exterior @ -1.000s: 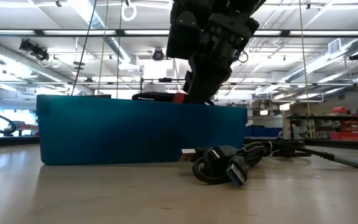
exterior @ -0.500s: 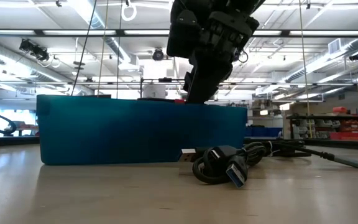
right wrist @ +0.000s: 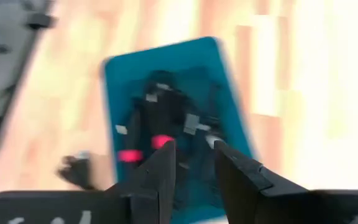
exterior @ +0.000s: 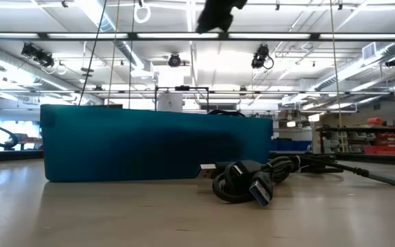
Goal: Pick and place USB-C Cables
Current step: Put the black charger cable into the blue bin
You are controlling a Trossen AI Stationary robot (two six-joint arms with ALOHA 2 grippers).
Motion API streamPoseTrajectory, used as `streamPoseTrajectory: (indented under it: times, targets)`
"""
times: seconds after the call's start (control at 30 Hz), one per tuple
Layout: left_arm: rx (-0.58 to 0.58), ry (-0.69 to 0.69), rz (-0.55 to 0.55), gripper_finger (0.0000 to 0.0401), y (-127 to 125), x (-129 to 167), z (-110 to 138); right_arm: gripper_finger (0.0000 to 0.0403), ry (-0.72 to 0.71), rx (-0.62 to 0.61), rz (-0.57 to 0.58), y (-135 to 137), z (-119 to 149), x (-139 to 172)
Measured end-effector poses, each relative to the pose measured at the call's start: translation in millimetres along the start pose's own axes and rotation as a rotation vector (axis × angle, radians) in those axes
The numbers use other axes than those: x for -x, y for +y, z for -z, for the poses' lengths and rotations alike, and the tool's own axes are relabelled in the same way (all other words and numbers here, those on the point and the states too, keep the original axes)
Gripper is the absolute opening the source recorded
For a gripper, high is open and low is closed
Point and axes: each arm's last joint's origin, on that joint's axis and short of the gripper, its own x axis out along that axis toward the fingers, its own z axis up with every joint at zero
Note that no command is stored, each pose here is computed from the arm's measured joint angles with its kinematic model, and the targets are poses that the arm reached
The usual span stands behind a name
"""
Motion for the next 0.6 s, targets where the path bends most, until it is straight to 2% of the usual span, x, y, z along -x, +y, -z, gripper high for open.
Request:
streamPoseTrajectory:
  times: [0.13,0.23,0.37,0.6]
  targets:
    - [0.0,0.0,0.0,0.0005,0.0,0.0,0.0,0.0116,0.073,-0.041,0.176,-11.6,9.8,22.9]
    - [0.0,0.0,0.0,0.0005,0.0,-0.1,0.0,0.0117,0.177,-0.133,0.279,-21.5,23.0,34.7]
    - [0.0,0.0,0.0,0.0005,0.0,0.0,0.0,0.0124,0.32,-0.275,0.337,-34.9,45.9,40.1]
    - [-0.023,0.001,0.001,0.0005,-0.1,0.0,0.0,0.0133,0.372,-0.475,0.411,-53.4,99.8,44.5]
